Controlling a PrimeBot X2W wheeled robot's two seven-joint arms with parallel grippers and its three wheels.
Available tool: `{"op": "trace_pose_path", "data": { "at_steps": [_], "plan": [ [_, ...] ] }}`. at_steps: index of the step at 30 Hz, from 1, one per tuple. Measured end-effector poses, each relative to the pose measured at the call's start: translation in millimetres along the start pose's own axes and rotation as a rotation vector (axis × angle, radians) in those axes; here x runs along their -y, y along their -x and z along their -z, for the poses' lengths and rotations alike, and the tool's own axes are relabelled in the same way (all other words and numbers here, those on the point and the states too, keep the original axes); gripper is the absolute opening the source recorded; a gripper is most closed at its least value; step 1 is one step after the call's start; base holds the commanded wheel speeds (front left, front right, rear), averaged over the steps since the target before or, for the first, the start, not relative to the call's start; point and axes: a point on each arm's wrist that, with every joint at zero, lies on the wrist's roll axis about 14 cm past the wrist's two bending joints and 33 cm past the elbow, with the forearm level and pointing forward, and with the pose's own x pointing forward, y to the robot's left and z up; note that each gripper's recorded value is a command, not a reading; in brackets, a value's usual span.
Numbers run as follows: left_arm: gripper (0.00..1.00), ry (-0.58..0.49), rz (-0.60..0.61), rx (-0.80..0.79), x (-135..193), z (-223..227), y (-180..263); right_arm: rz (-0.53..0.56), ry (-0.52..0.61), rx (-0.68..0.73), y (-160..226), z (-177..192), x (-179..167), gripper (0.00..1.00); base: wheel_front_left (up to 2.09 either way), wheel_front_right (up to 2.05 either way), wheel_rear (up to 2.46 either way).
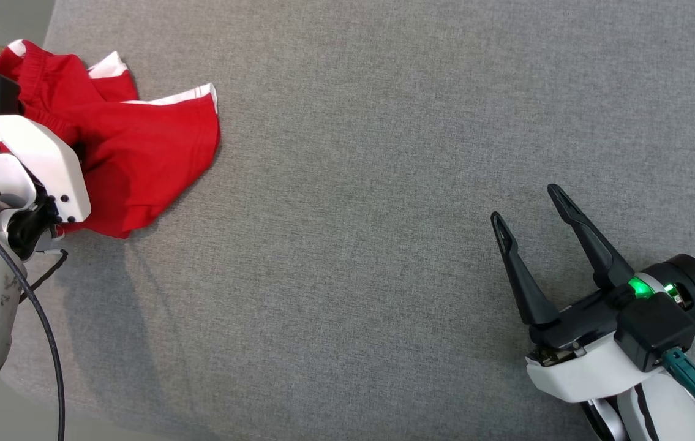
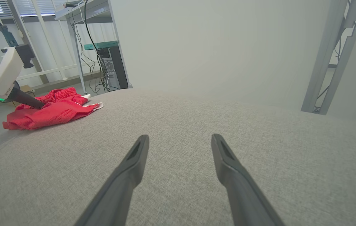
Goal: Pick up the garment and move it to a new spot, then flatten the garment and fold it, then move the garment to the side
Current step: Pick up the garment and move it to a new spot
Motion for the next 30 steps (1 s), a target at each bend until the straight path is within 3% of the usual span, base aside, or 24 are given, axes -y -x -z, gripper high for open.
{"op": "trace_pose_path", "data": {
  "at_steps": [10,19,30],
  "plan": [
    [0.00,-0.013,0.012,0.239,-2.3,-39.0,27.1,-0.018,0.012,0.033,-1.7,-18.7,-11.6,1.00,0.00,0.00,0.00],
    [0.00,0.000,0.068,0.524,5.7,-84.0,76.7,-0.023,0.030,0.099,1.0,-54.4,-25.9,1.00,0.00,0.00,0.00],
    [0.00,0.118,0.267,0.868,46.6,-138.1,158.1,0.024,0.076,0.153,26.2,-91.0,-30.0,1.00,0.00,0.00,0.00]
  ]
}}
